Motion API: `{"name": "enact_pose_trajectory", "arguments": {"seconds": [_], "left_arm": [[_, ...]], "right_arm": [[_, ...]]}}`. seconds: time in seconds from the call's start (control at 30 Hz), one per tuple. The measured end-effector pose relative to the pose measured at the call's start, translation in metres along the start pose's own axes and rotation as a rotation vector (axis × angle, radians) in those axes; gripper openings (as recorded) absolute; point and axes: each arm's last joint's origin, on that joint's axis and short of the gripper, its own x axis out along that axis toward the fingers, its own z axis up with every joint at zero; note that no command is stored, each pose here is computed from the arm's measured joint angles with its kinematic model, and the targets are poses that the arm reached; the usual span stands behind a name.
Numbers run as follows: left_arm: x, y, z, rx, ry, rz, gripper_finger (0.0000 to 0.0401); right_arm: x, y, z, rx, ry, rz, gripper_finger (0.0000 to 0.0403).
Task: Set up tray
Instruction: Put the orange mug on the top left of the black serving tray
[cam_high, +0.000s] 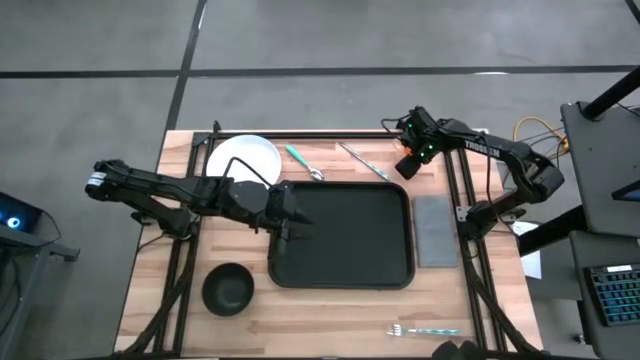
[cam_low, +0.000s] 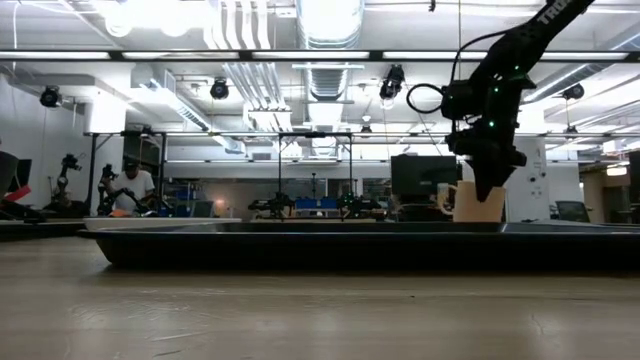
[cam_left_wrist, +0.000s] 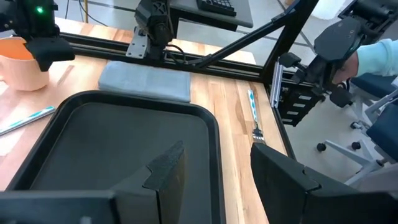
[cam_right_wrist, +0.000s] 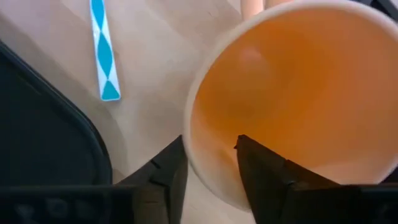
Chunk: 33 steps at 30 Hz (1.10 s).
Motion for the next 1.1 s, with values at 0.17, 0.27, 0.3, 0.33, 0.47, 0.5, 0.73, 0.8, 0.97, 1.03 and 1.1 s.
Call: {"name": "enact_pose_trajectory", "arguments": {"seconds": [0.17,0.27,0.3,0.33,0.47,0.5,0.73,0.8,0.97,1.03,1.1], "left_arm": [[0.0,0.0,0.0,0.0,0.0,0.001,0.0159],[0.0,0.001,0.0,-0.001,-0.001,0.004,0.0159],[0.0,0.001,0.0,0.003,-0.002,0.007,0.0159],[0.0,0.002,0.001,0.008,-0.003,0.01,0.0159],[0.0,0.012,0.003,0.034,-0.012,0.043,0.0159],[0.0,0.016,0.005,0.027,-0.021,0.056,0.0159],[-0.002,0.045,0.022,0.071,-0.132,0.058,0.0159],[-0.004,0.051,0.027,0.102,-0.163,0.039,0.0159],[-0.008,0.064,0.033,0.151,-0.192,0.023,0.0159],[-0.009,0.063,0.037,0.191,-0.227,-0.003,0.0159],[-0.01,0.063,0.04,0.214,-0.254,-0.008,0.0159]], "right_arm": [[-0.016,0.003,0.002,-0.047,-0.008,0.004,0.0021],[-0.031,0.007,0.002,-0.089,0.03,-0.011,0.001],[-0.039,0.01,0.002,-0.112,0.039,-0.008,0.001],[-0.049,0.015,0.002,-0.138,0.049,-0.005,0.0009],[-0.106,0.046,0.004,-0.293,-0.028,0.052,0.0009],[-0.124,0.057,0.003,-0.334,-0.07,0.084,0.0009],[-0.239,0.139,-0.031,-0.534,-0.325,0.39,0.0008],[-0.259,0.158,-0.043,-0.557,-0.375,0.427,0.0008],[-0.272,0.2,-0.052,-0.594,-0.403,0.442,0.0008],[-0.267,0.217,-0.048,-0.62,-0.396,0.442,0.0008],[-0.261,0.233,-0.04,-0.654,-0.386,0.431,0.0008]]}}
